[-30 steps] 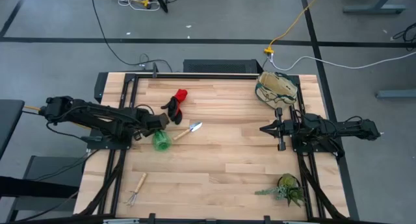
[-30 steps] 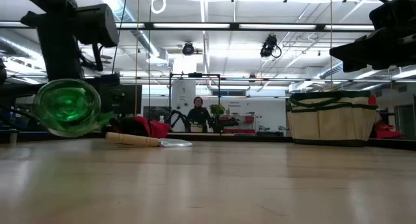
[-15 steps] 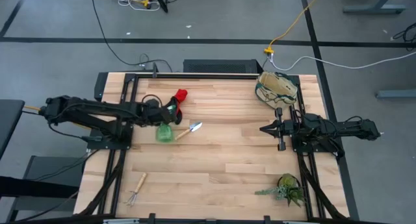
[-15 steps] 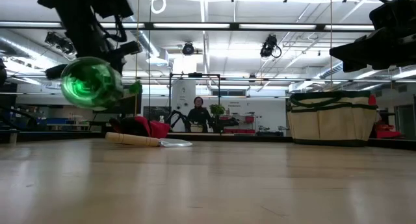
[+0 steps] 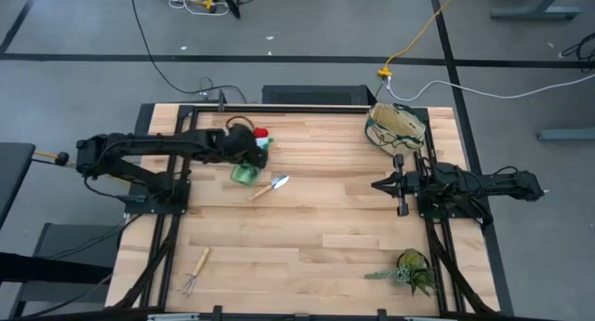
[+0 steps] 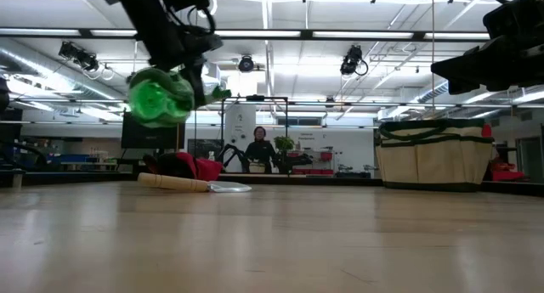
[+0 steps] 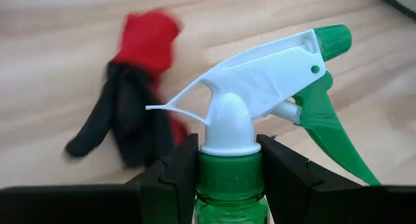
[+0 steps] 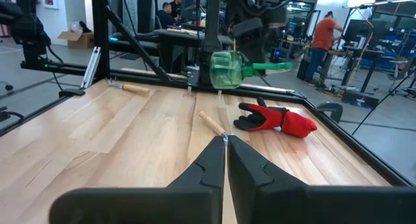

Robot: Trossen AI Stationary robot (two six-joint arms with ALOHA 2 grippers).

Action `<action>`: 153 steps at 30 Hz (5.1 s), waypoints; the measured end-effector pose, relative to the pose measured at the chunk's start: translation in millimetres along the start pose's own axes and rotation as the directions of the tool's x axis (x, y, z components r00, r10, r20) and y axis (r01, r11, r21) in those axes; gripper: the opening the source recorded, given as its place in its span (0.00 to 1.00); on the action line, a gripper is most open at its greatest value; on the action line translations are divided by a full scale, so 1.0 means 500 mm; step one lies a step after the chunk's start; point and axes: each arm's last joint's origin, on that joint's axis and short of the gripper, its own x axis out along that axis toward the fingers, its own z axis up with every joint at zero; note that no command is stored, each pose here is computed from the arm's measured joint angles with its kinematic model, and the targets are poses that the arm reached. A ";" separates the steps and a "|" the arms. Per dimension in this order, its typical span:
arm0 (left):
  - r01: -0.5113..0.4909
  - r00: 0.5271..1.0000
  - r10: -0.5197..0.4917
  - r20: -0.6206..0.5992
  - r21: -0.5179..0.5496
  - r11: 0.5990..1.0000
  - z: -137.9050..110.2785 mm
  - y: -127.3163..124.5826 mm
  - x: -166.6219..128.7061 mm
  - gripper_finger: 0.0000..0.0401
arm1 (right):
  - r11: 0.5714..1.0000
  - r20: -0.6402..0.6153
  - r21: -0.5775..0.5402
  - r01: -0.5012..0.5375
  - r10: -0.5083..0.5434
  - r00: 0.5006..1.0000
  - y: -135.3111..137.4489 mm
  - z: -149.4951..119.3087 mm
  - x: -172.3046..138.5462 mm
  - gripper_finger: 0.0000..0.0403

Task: Pick & Place Garden tools in Gardening bag
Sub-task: Put the green spray bottle into the gardening bag

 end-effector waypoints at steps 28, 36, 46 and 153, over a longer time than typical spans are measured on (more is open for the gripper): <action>0.368 0.876 -0.475 0.087 0.517 0.773 0.178 -0.168 -0.030 0.37 | 1.000 0.001 0.000 0.000 0.000 1.000 0.000 0.000 0.000 0.06; 0.490 0.777 -0.629 0.013 0.614 0.618 0.188 -0.187 -0.050 0.36 | 1.000 0.001 0.000 0.000 0.000 1.000 0.000 0.000 0.000 0.06; 0.616 0.678 -0.726 -0.117 0.630 0.473 0.182 -0.193 -0.057 0.38 | 1.000 0.000 0.000 0.000 0.000 1.000 0.000 0.000 0.000 0.06; 0.788 0.473 -0.847 -0.243 0.546 0.284 0.183 -0.207 -0.076 0.36 | 0.953 0.218 0.169 0.252 -0.285 0.933 -0.074 0.429 0.101 0.06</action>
